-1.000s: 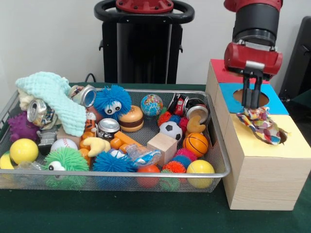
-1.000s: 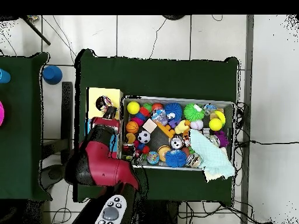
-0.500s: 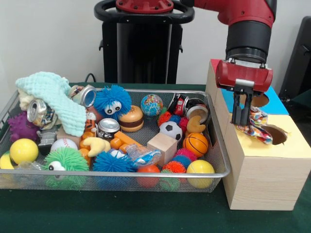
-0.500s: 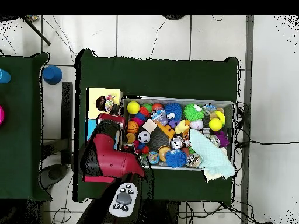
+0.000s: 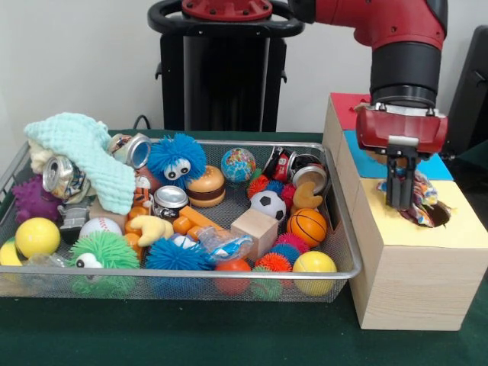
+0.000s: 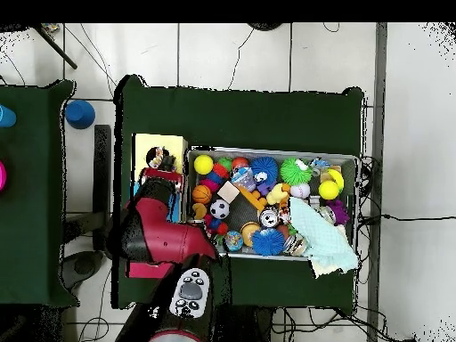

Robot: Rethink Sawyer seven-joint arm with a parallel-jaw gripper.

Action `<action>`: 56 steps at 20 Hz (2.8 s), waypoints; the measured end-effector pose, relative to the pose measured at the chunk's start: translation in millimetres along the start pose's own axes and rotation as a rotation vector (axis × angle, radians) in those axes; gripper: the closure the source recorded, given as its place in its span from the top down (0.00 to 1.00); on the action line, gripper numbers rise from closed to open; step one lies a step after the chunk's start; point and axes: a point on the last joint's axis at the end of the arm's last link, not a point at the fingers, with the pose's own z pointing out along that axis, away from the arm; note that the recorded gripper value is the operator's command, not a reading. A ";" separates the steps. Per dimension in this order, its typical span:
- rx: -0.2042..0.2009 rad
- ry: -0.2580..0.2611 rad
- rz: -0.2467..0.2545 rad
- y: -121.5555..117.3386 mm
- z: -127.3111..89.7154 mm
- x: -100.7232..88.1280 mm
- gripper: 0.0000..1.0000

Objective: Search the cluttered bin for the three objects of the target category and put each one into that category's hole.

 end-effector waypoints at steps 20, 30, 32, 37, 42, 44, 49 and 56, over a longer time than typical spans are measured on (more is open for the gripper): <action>-0.059 0.017 0.036 26.6 7.5 3.1 0.00; -0.059 0.014 0.043 28.7 10.5 1.1 0.00; -0.058 0.014 0.047 29.0 10.6 0.5 0.00; -0.056 0.015 0.055 31.8 10.4 0.7 0.00; -0.054 0.025 0.060 32.2 10.2 0.7 0.00; -0.053 0.030 0.064 32.5 9.7 -0.1 0.00; -0.055 0.054 0.078 35.9 5.6 -3.8 0.00; -0.071 0.077 0.073 47.4 -4.7 -7.7 0.00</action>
